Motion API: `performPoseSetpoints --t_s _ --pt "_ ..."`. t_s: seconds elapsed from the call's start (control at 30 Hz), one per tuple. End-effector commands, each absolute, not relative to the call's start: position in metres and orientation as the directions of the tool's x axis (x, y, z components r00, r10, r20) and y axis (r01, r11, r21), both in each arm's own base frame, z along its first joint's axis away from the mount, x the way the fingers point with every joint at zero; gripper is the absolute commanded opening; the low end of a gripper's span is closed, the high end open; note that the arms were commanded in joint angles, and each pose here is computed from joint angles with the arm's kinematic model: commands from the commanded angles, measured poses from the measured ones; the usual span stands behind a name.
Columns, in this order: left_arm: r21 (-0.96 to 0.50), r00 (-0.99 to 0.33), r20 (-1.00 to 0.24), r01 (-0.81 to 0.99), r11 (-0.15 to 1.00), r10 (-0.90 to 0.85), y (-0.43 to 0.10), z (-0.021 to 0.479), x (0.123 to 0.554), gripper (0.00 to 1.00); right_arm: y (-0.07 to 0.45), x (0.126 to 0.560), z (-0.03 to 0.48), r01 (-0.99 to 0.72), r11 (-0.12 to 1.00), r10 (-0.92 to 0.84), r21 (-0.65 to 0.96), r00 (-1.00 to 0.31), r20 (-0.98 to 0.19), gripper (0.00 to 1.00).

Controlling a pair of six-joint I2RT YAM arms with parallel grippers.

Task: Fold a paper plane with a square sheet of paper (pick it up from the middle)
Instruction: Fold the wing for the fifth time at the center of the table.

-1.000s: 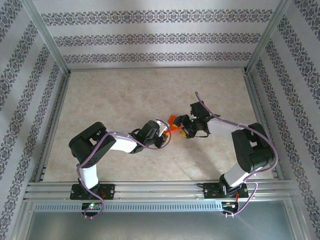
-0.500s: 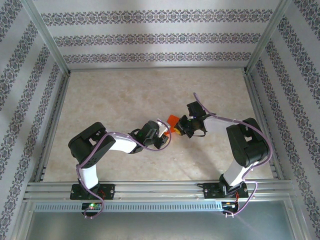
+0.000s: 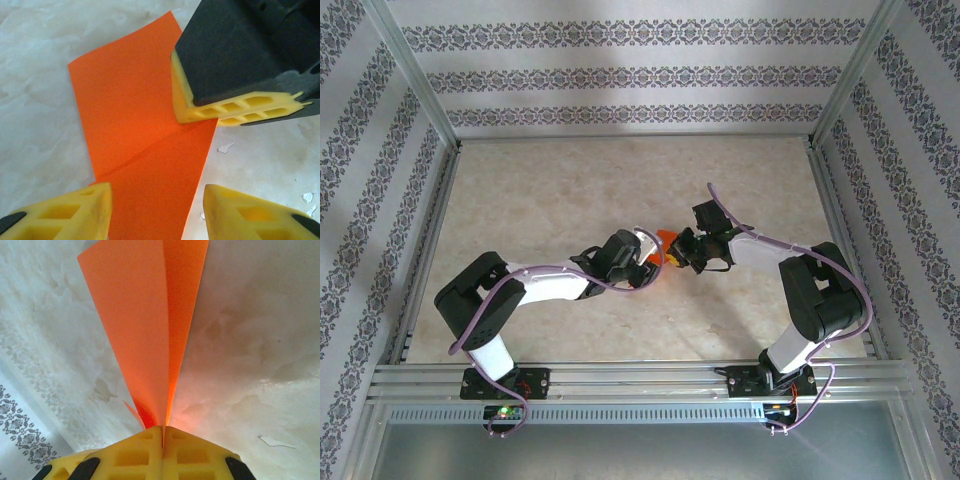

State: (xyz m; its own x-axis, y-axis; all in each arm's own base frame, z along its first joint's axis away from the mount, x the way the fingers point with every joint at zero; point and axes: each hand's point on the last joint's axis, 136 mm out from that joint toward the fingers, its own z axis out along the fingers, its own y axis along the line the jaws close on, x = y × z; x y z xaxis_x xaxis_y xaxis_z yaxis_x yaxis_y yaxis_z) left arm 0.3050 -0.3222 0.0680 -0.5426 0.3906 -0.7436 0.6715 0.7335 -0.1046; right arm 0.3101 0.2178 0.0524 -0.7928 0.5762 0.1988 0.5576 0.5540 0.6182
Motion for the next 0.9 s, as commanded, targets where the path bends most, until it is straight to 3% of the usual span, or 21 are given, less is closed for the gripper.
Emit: performPoseSetpoints --t_s 0.0,0.27,0.67,0.87 --pt "-0.101 -0.630 -0.650 0.626 0.773 0.426 -0.314 0.050 0.291 0.52 0.220 0.312 0.062 0.564 0.550 0.589 0.616 -0.785 0.193 0.03" --pt "-0.127 -0.715 -0.577 0.557 0.821 0.395 -0.314 0.036 0.293 0.47 0.221 0.313 0.062 0.567 0.547 0.586 0.616 -0.785 0.202 0.03" --pt "-0.086 -0.741 -0.531 0.529 0.844 0.411 -0.308 0.026 0.297 0.33 0.223 0.312 0.059 0.574 0.546 0.580 0.611 -0.785 0.220 0.03" --pt "-0.090 -0.737 -0.541 0.530 0.843 0.405 -0.309 0.032 0.297 0.33 0.224 0.310 0.056 0.577 0.549 0.576 0.605 -0.785 0.227 0.03"
